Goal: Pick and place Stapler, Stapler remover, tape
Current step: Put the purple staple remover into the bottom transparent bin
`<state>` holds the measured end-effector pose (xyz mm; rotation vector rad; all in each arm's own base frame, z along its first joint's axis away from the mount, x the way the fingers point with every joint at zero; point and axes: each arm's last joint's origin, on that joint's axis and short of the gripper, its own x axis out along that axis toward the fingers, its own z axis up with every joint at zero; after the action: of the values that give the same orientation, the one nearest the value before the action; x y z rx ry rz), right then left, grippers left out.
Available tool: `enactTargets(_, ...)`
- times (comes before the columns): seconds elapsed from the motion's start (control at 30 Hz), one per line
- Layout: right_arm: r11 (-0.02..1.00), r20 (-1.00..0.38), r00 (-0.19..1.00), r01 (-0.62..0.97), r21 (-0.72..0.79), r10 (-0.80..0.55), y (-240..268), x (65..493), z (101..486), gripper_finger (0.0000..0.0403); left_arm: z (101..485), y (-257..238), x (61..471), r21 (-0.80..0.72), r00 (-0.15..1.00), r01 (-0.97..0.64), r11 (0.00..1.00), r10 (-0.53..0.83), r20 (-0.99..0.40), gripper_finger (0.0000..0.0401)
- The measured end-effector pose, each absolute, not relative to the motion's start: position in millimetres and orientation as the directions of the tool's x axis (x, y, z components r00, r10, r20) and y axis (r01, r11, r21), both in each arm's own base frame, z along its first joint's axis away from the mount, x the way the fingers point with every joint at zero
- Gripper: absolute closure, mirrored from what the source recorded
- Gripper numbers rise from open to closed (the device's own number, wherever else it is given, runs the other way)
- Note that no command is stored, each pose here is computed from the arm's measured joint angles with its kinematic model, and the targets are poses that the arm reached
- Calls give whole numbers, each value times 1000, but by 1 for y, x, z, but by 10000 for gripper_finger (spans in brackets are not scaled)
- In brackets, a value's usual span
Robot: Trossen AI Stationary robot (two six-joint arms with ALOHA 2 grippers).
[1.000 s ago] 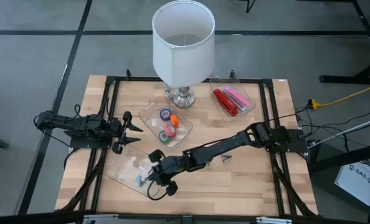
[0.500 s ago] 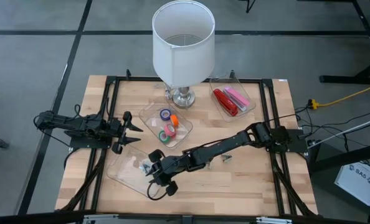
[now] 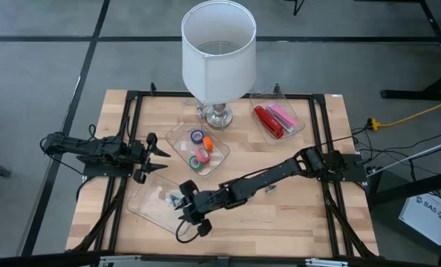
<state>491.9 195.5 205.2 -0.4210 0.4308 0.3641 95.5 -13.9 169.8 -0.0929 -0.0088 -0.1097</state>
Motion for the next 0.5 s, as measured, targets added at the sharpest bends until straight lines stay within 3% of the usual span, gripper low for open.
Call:
enactTargets(0.13, 873, -502, 842, -383, -303, 196, 198, 483, 214, 251, 170, -14, 96, -92, 994, 110, 990, -109, 13, 216)
enactTargets(0.5, 940, -681, 699, -339, -48, 217, 200, 449, 239, 251, 170, -14, 96, -92, 994, 109, 990, -109, 13, 216)
